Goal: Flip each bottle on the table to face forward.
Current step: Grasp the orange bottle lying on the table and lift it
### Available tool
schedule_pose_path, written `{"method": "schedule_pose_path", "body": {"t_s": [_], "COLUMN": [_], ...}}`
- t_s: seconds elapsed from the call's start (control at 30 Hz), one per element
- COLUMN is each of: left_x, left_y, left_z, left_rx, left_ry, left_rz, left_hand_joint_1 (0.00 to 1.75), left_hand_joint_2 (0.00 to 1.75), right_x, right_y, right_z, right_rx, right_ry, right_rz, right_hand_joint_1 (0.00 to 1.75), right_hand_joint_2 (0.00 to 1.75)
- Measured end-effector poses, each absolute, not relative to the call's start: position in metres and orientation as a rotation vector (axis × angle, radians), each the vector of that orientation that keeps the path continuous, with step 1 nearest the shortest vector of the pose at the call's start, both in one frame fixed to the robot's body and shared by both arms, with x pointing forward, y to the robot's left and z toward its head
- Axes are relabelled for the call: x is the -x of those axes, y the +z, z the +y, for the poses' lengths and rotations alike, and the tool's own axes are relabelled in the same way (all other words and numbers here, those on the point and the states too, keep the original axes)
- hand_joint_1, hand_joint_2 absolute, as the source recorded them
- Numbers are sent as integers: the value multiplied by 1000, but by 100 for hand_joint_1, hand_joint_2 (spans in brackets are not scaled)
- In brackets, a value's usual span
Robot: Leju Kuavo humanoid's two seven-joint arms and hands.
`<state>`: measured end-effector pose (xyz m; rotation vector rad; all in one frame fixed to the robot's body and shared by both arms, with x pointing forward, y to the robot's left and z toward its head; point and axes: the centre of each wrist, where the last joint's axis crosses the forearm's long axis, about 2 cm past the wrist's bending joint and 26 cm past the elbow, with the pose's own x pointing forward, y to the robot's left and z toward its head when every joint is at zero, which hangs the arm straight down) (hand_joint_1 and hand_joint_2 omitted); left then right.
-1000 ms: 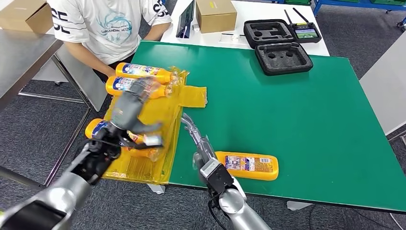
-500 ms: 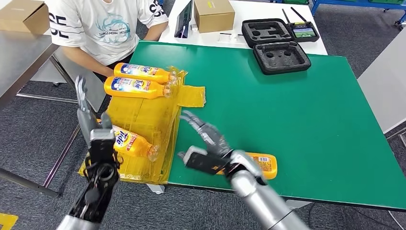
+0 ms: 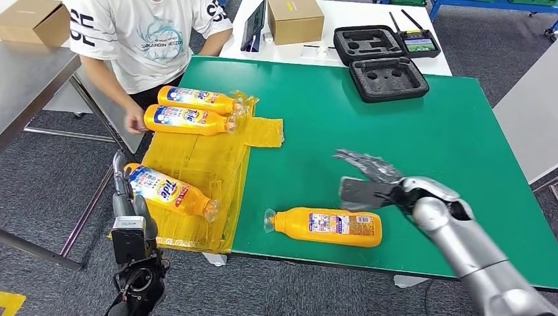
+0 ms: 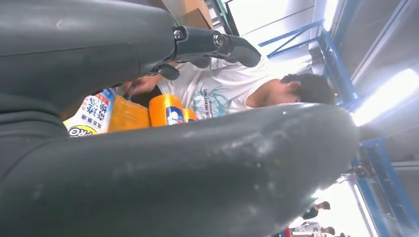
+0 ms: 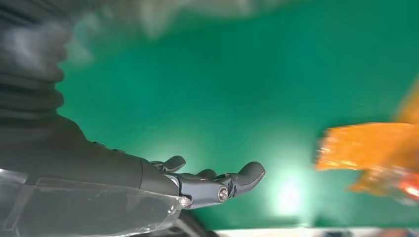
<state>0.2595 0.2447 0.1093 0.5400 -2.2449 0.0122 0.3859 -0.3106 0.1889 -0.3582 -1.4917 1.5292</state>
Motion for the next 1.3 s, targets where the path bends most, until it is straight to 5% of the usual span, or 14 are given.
{"method": "schedule_pose_path", "body": {"t_s": [0.07,1.3], "left_x": [-259,-264], "left_y": [108,101], "left_z": [245,233], "left_rx": [-542,-495], "left_ry": [1,-51], "left_rz": [-2243,-2227], "left_hand_joint_1": [0,0], "left_hand_joint_2": [175,175], "right_x": [-385,-377], "right_y": [190,147], "right_z": [-323,-255], "right_rx": [349,149], "right_ry": [1549,1766], "right_rz": [-1460,-1467], "right_hand_joint_1": [0,0], "right_hand_joint_2": [175,175]}}
